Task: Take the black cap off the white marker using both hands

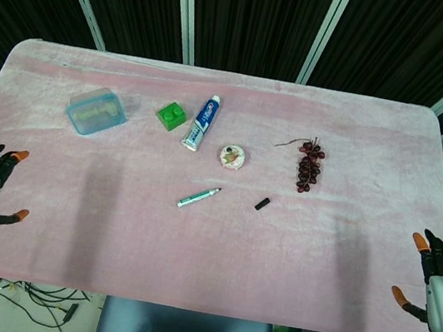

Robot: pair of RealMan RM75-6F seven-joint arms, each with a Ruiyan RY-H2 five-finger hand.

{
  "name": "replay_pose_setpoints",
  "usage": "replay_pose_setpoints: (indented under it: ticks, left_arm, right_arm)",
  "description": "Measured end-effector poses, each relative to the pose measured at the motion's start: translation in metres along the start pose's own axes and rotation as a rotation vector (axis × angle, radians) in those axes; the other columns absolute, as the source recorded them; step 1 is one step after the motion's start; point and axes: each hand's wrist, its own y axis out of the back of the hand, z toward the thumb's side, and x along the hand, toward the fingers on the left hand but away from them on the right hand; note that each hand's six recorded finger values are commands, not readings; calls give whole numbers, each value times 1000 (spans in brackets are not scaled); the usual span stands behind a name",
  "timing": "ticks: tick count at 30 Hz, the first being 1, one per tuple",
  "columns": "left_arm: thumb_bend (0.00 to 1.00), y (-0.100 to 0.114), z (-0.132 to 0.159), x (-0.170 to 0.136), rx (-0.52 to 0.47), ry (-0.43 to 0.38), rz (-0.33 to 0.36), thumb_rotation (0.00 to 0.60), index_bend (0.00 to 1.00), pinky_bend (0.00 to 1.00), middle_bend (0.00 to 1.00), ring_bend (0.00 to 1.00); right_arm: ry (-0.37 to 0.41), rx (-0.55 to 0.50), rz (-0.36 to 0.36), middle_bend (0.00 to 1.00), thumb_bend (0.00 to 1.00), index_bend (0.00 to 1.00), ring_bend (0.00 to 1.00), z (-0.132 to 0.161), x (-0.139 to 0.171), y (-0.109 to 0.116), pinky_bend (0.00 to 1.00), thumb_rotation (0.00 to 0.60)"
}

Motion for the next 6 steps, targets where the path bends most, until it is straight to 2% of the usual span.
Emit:
replay_pose_setpoints:
  ticks: [4, 6]
  left_arm:
    - [117, -3, -33, -24, -20, 67, -1, 600, 140, 0, 144, 0]
    - [117, 0, -39, -30, -30, 63, 17, 600, 140, 0, 144, 0]
  right_arm:
    - [2, 26, -27, 0, 134, 41, 50, 9, 17, -8, 156, 600]
    - [0, 47, -35, 0, 134, 40, 49, 12, 23, -10, 156, 600]
